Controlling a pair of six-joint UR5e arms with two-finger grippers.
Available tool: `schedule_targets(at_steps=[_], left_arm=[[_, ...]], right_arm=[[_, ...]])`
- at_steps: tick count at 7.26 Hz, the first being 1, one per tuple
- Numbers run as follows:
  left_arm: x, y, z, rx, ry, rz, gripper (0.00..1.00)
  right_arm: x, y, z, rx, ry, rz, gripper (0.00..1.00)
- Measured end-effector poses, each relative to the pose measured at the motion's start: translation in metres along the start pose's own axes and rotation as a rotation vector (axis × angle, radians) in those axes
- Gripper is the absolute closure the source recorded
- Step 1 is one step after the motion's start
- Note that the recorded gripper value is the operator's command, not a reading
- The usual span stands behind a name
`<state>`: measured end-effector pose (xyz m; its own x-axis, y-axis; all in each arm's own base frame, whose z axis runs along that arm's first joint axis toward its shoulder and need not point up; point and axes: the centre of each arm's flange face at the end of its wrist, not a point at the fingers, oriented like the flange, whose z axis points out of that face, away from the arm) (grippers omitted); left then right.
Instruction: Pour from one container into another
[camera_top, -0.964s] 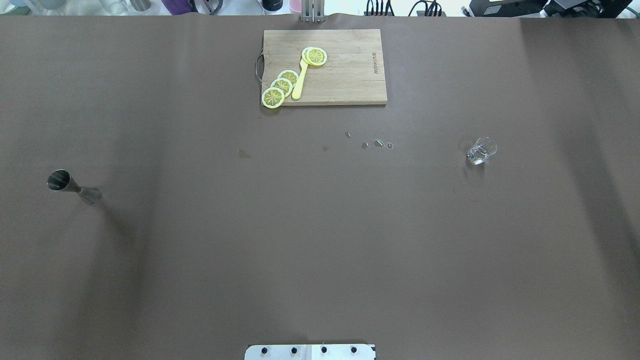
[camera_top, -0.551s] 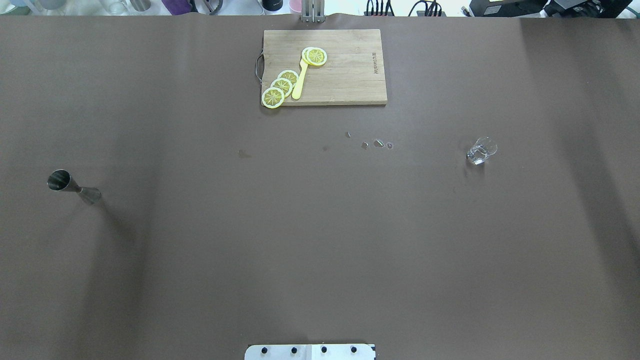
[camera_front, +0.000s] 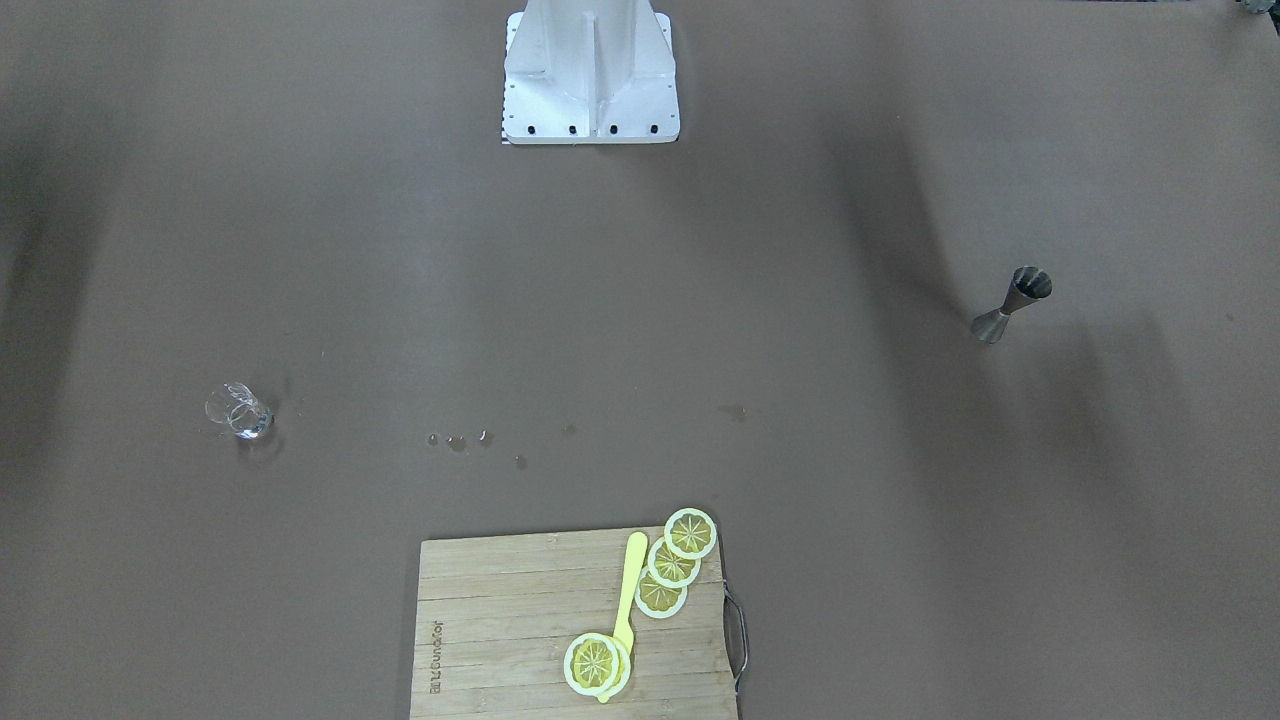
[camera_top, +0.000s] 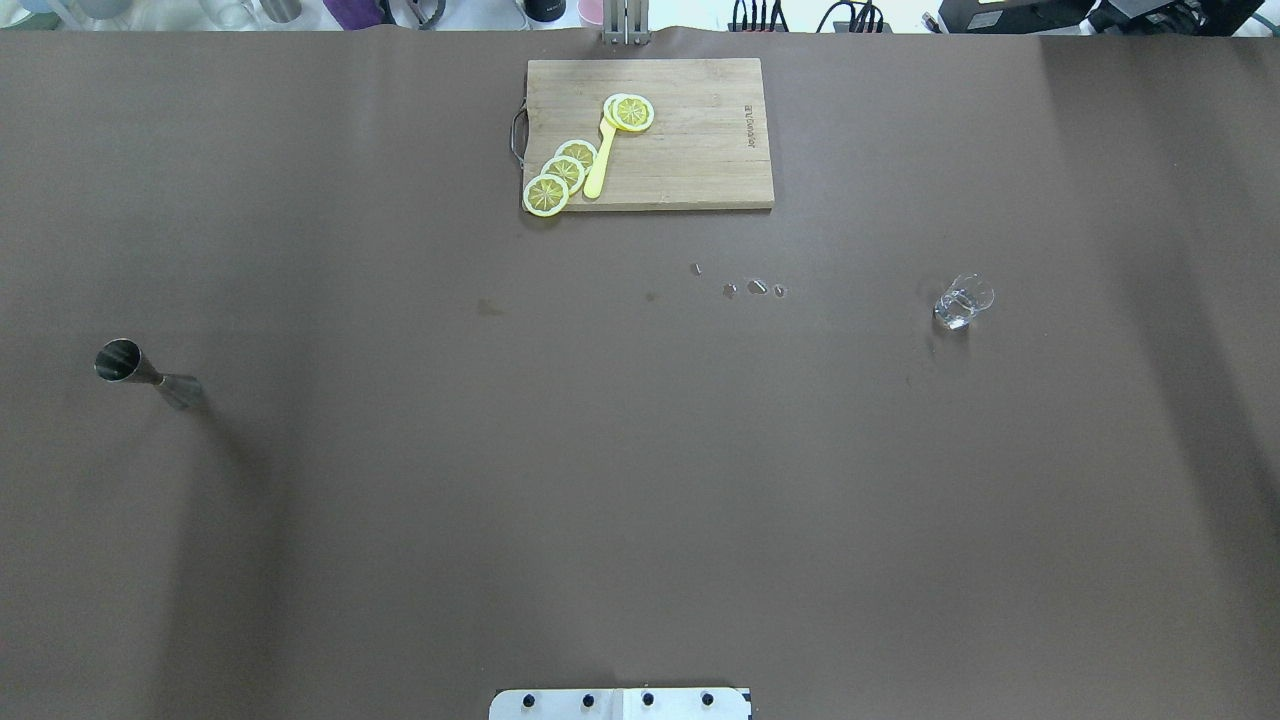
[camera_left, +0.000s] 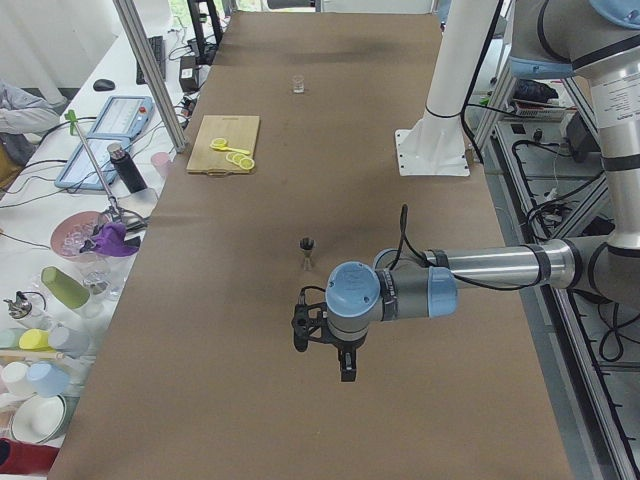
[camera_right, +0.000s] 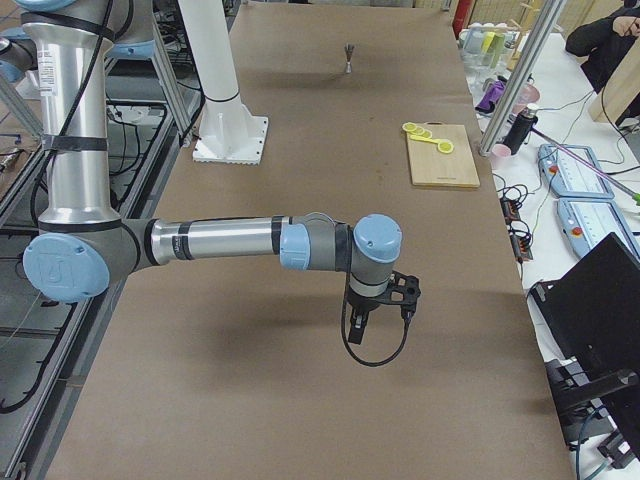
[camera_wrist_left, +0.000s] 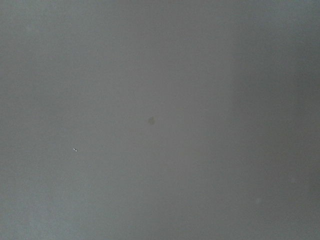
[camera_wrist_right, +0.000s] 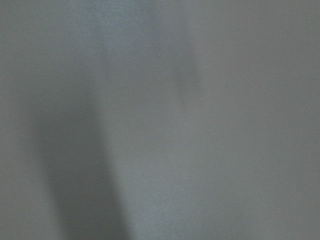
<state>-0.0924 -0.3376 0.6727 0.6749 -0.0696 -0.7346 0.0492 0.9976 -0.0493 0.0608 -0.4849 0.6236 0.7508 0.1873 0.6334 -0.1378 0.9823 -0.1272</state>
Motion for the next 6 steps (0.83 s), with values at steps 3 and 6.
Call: schedule_targets(at_steps=[3,6], left_arm=[[-0.011,0.000,0.006,-0.011,-0.012,-0.020,0.01],[-0.017,0.004,0.009,-0.016,-0.013,-0.035,0.01]], right_arm=[[0.000,0.000,0.001,-0.002,0.001,0.000,0.00],[-0.003,-0.003,-0.001,0.002,0.000,-0.004,0.00]])
